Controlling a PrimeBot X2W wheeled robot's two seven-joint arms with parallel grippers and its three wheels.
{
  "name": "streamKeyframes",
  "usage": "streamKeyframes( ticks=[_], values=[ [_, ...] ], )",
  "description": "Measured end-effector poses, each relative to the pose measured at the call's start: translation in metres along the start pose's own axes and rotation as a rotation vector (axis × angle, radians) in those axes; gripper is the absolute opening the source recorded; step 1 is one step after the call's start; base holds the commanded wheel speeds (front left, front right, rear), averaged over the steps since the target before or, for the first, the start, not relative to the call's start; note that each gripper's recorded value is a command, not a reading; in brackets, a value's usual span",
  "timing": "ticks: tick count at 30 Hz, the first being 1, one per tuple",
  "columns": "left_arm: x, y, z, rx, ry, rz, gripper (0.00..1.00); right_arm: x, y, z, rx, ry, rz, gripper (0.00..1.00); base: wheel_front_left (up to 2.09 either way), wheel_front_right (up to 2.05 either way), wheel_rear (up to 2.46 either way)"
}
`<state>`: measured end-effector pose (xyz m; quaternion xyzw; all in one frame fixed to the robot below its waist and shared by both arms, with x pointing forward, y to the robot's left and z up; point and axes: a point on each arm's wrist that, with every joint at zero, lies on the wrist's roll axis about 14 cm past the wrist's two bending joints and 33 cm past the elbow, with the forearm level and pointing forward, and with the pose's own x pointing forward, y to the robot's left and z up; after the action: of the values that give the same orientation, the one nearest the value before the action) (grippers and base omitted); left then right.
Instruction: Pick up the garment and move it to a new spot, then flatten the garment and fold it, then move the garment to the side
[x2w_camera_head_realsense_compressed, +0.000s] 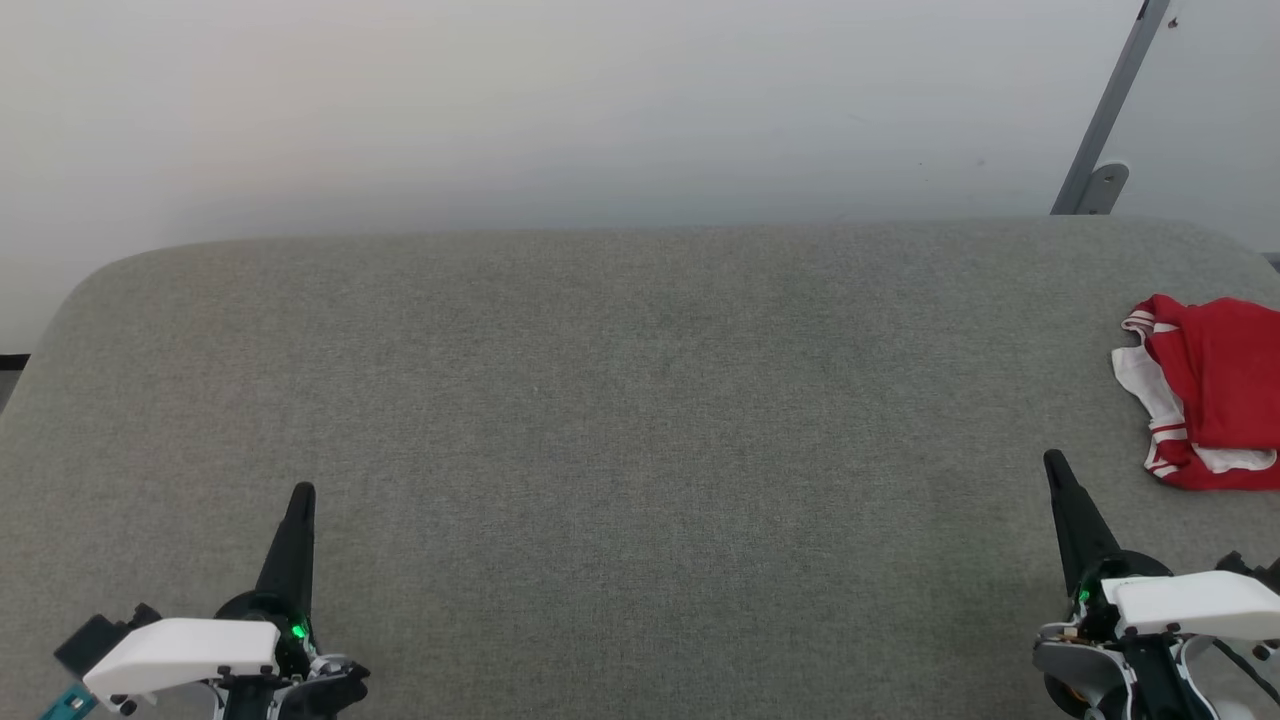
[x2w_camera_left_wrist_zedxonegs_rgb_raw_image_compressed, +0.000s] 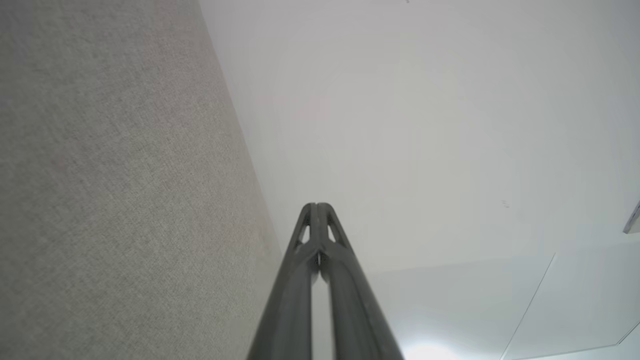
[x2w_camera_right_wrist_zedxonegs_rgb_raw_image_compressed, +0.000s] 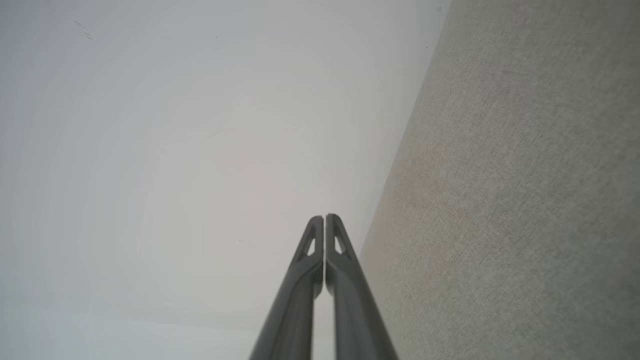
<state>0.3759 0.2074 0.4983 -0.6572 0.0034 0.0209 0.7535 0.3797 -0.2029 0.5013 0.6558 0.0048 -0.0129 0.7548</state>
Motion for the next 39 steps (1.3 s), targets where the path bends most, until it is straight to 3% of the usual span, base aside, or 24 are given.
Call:
streamKeyframes(
  ticks=[20,39],
  values=[
    [0.011,-0.006,-0.007,-0.139,0.026,-0.021,0.0,0.008,0.005,-0.002,0.138,0.013,0.018,0.0,0.0,0.0,0.0],
    [0.011,-0.007,-0.008,-0.141,0.027,-0.023,0.0,0.009,0.005,-0.002,0.141,0.012,0.021,0.0,0.0,0.0,0.0]
  ],
)
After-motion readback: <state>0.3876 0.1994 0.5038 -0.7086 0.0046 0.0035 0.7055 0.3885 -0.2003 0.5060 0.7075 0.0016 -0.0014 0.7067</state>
